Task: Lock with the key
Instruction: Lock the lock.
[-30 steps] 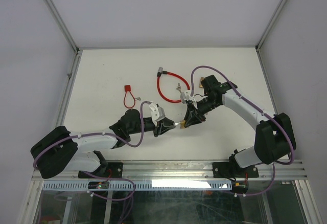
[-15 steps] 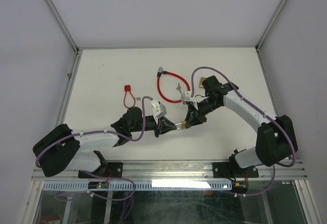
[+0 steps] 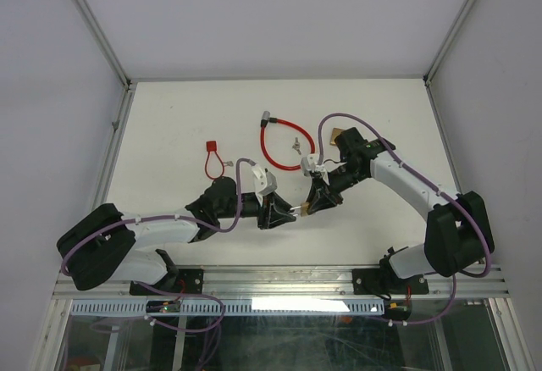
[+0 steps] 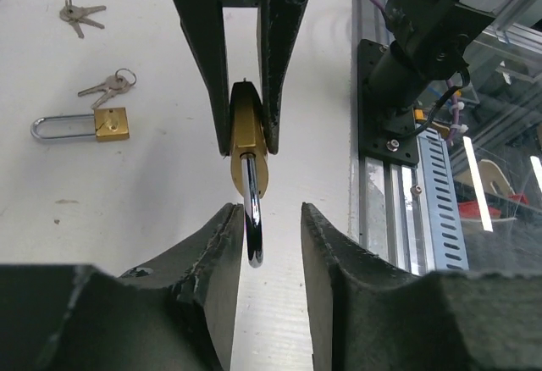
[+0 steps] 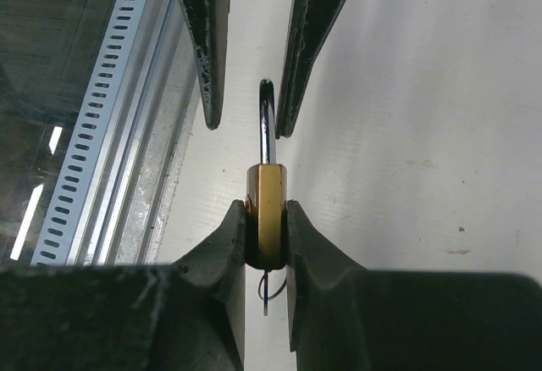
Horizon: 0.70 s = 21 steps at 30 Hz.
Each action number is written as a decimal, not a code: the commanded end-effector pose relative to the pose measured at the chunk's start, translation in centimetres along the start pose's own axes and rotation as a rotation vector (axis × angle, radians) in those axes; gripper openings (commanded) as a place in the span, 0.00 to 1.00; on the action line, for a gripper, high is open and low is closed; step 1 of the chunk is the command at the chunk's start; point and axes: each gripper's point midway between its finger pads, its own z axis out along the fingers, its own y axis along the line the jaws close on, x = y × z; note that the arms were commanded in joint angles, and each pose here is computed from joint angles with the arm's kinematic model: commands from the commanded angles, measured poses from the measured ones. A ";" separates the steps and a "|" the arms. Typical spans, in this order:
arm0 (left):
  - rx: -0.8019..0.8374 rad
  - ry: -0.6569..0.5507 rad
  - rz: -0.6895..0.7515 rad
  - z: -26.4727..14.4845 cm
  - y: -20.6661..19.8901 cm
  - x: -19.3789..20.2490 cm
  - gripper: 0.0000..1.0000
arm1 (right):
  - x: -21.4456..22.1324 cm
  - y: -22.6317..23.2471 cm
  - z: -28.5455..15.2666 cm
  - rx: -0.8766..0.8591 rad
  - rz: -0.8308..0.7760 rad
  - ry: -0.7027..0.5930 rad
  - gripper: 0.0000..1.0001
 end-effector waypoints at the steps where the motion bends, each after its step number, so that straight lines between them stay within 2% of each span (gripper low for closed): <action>1: 0.044 -0.113 0.078 -0.1 -1.3 -3.5 0.36 | -3.1 0.1 -0.3 0.000 -0.132 -0.098 0.00; 15: -0.014 -0.057 0.057 -0.5 0.2 -1.4 0.36 | -3.4 0.4 -0.4 -0.010 -0.142 -0.111 0.00; 21: -0.012 -0.078 0.056 -0.5 0.2 -1.5 0.24 | -3.3 0.4 -0.3 -0.012 -0.139 -0.111 0.00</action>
